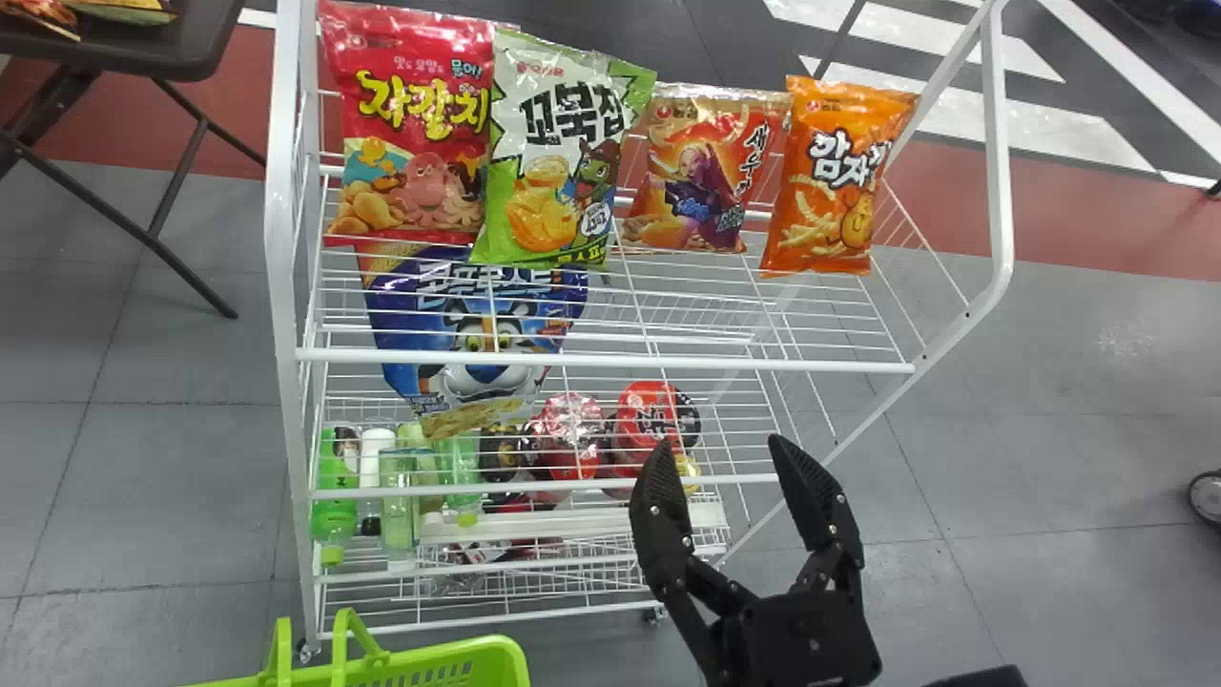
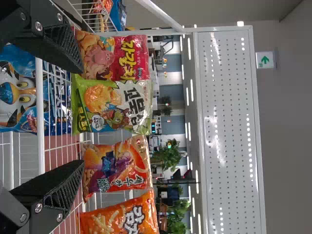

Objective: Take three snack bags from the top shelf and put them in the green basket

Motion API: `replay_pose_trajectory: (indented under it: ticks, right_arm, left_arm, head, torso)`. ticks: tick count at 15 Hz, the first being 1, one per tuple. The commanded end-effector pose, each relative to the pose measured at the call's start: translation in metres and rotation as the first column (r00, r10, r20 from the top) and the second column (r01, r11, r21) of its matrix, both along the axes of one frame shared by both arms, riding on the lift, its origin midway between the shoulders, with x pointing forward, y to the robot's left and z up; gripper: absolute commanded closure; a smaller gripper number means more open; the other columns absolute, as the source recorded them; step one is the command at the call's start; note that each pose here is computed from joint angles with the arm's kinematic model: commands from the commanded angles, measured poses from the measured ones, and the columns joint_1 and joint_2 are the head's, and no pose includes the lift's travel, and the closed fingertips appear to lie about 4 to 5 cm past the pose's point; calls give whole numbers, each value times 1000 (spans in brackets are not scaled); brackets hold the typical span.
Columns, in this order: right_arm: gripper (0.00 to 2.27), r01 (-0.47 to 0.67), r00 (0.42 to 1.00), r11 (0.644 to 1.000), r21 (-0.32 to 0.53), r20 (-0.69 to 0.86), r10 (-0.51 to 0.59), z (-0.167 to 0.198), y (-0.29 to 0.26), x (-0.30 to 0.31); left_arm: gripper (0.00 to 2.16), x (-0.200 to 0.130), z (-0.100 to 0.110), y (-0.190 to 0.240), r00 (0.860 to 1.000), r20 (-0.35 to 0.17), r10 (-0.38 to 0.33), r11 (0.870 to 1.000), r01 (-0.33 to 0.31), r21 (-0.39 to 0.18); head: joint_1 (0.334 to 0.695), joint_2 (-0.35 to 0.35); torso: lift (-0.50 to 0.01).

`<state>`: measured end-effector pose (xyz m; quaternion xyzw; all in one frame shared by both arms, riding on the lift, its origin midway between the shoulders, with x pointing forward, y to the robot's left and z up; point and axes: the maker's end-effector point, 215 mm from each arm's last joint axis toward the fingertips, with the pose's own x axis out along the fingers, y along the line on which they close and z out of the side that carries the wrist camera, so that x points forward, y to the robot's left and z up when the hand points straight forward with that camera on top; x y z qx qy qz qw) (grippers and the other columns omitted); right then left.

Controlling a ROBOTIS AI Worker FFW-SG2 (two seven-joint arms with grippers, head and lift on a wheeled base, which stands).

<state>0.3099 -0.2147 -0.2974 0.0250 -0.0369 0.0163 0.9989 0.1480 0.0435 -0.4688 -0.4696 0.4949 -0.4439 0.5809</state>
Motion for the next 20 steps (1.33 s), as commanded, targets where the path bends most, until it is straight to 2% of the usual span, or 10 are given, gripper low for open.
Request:
replay_pose_trajectory:
  ticks: [1, 4, 11, 14, 20]
  right_arm:
    - [174, -1, 1000, 1000, -1, 10, 1, 3, 0, 9]
    - [174, -2, 1000, 1000, -9, 1, 2, 3, -2, 44]
    - [178, -16, 996, 1000, -9, -86, 15, -22, -1, 174]
    - [181, -20, 996, 1000, -24, -85, 18, -16, 2, 219]
    - [181, -29, 988, 999, -45, -154, 22, -35, 2, 305]
  left_arm:
    - [1997, -3, 0, -3, 1000, -4, -9, 1000, 9, -2]
    - [1997, -6, -1, -6, 1000, -7, -17, 1000, 17, 2]
    - [1997, 2, -7, -3, 1000, 1, -17, 1000, 17, 25]
    - [1997, 9, -9, -2, 1000, -1, -18, 999, 18, 27]
    - [1997, 20, -18, 0, 1000, -14, -11, 1000, 11, 24]
  head:
    - [695, -350]
    - [695, -350]
    - [695, -350]
    - [695, -319]
    - [695, -252]
  torso:
    - [-44]
    - [-44]
    - [-44]
    - [-44]
    - [-44]
